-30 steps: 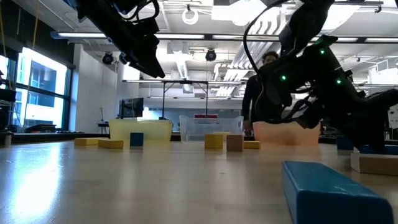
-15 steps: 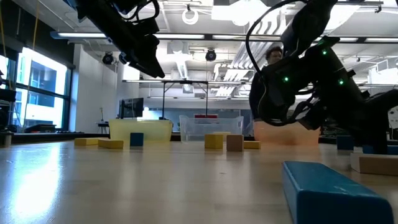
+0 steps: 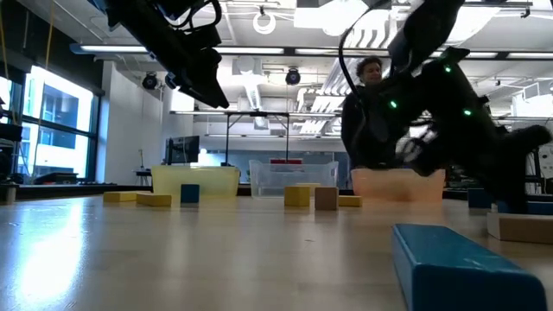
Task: Sort & place blocks by color
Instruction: Put the blue block into the yellow bin
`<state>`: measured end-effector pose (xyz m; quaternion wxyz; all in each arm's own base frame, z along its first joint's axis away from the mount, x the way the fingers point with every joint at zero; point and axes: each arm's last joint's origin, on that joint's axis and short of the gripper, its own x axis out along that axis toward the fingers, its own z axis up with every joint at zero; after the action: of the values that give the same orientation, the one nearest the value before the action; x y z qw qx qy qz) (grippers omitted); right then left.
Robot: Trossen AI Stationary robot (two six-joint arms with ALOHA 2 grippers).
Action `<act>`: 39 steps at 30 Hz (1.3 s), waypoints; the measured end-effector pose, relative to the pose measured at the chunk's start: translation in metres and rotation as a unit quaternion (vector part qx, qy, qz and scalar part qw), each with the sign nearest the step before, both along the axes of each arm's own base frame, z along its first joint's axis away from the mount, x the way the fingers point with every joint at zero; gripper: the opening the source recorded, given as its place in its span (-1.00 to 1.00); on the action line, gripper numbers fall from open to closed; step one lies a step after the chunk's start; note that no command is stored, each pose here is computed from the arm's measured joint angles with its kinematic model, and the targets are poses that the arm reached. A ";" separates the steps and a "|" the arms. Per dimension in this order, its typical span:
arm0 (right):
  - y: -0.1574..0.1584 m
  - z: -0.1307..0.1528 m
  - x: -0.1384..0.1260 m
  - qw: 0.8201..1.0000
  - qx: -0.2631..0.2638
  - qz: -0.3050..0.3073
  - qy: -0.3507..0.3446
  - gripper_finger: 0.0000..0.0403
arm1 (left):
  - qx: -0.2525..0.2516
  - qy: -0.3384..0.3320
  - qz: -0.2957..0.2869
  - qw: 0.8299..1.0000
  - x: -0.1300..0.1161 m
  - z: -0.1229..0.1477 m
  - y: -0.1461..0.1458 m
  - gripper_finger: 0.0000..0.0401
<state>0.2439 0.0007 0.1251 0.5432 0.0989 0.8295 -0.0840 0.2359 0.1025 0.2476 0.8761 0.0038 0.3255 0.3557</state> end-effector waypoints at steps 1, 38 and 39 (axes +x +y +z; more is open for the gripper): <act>0.000 0.003 0.003 1.000 -0.004 -0.009 -0.014 -0.62 | 0.000 0.000 0.000 1.000 0.000 0.000 0.000 0.25; -0.022 0.216 0.089 0.850 -0.068 -0.109 -0.510 -0.62 | -0.268 -0.184 -0.186 0.927 0.015 0.011 -0.015 0.25; -0.024 0.220 0.089 0.848 -0.065 -0.102 -0.516 -0.62 | -0.269 -0.188 -0.187 0.926 0.015 0.011 -0.015 0.25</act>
<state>0.3327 -0.0232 0.3449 0.8864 0.1763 0.4080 -0.1295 0.2511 0.0877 0.2587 0.9397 -0.2385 0.2320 0.0789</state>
